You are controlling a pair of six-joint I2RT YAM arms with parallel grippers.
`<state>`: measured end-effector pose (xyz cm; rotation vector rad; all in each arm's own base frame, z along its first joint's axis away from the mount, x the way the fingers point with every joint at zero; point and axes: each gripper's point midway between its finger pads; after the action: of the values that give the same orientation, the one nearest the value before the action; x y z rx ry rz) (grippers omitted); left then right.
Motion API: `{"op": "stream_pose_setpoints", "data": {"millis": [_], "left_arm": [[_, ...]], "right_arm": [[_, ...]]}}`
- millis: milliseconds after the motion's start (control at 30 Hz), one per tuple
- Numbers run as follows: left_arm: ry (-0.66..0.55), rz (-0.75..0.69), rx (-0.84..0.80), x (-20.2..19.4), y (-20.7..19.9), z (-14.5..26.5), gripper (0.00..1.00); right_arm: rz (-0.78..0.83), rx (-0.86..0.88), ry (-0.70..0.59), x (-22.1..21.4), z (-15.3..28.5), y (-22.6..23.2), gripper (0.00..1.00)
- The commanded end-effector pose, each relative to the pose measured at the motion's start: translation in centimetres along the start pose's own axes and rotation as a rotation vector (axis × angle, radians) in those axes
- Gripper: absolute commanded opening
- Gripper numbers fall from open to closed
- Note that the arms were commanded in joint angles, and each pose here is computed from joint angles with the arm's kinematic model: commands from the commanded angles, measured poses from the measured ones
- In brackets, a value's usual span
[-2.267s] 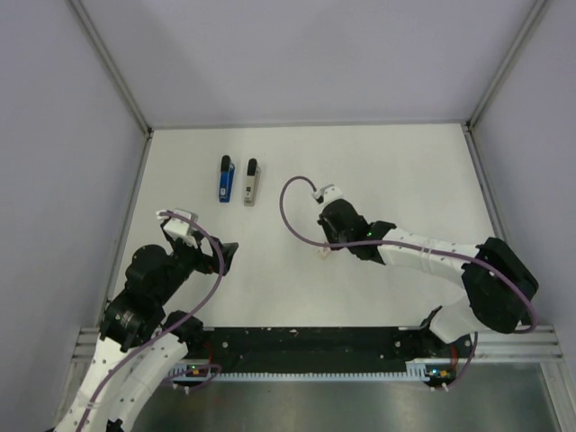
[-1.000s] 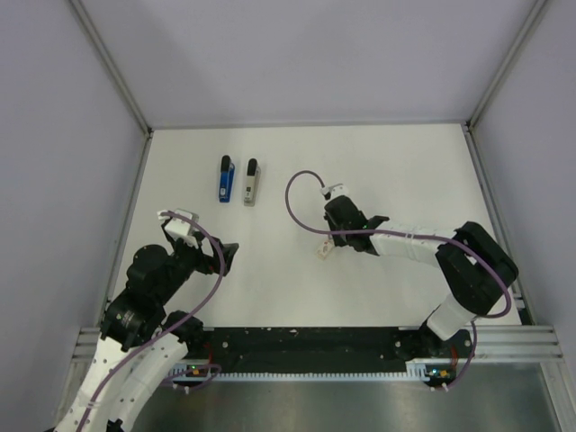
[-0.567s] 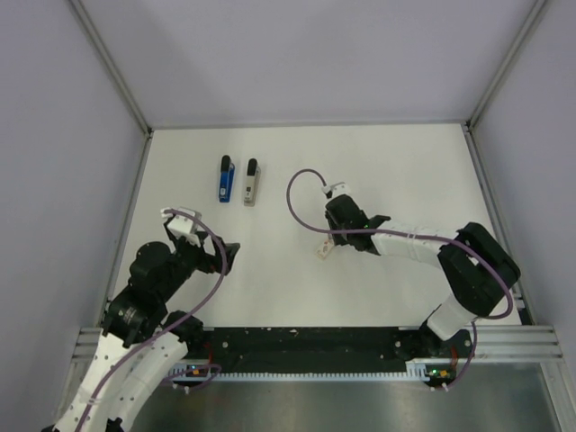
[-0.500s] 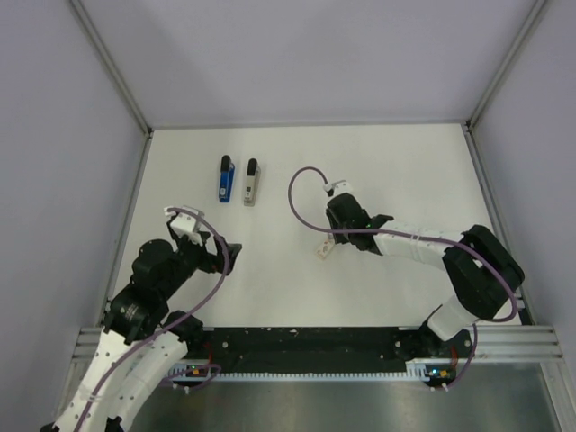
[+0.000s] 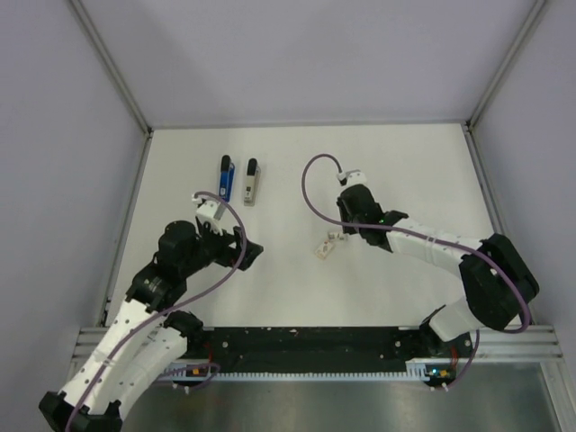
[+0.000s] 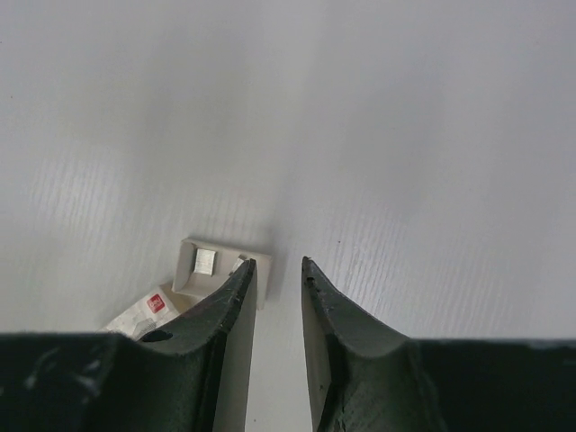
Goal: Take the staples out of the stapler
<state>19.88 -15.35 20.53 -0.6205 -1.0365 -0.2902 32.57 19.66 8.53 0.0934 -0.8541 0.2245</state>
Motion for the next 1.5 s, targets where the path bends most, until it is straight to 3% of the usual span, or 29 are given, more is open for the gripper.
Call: {"op": "stream_pose_setpoints", "data": {"millis": [0, 567, 1467], "left_arm": [[-0.006, 0.059, -0.088, 0.3, -1.5, -2.3, 0.97], [0.204, 0.104, -0.147, -5.8, -4.1, -9.9, 0.90], [0.271, 0.139, -0.176, -8.6, -5.9, -14.2, 0.75]], "right_arm": [[-0.038, 0.007, -0.016, 0.4, -0.6, -0.1, 0.25], [-0.063, 0.028, 0.042, -2.1, -2.4, 0.5, 0.18], [-0.069, 0.024, 0.091, -4.3, -3.0, 0.4, 0.16]]}}
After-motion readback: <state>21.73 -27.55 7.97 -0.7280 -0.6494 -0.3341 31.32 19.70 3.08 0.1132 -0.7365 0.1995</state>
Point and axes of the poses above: each gripper's point midway between its finger pads, its own z axis back along the fingers, its own y axis along the line the jaws close on, x = y × z, and after that the axes turned 1 degree about -z, right-handed
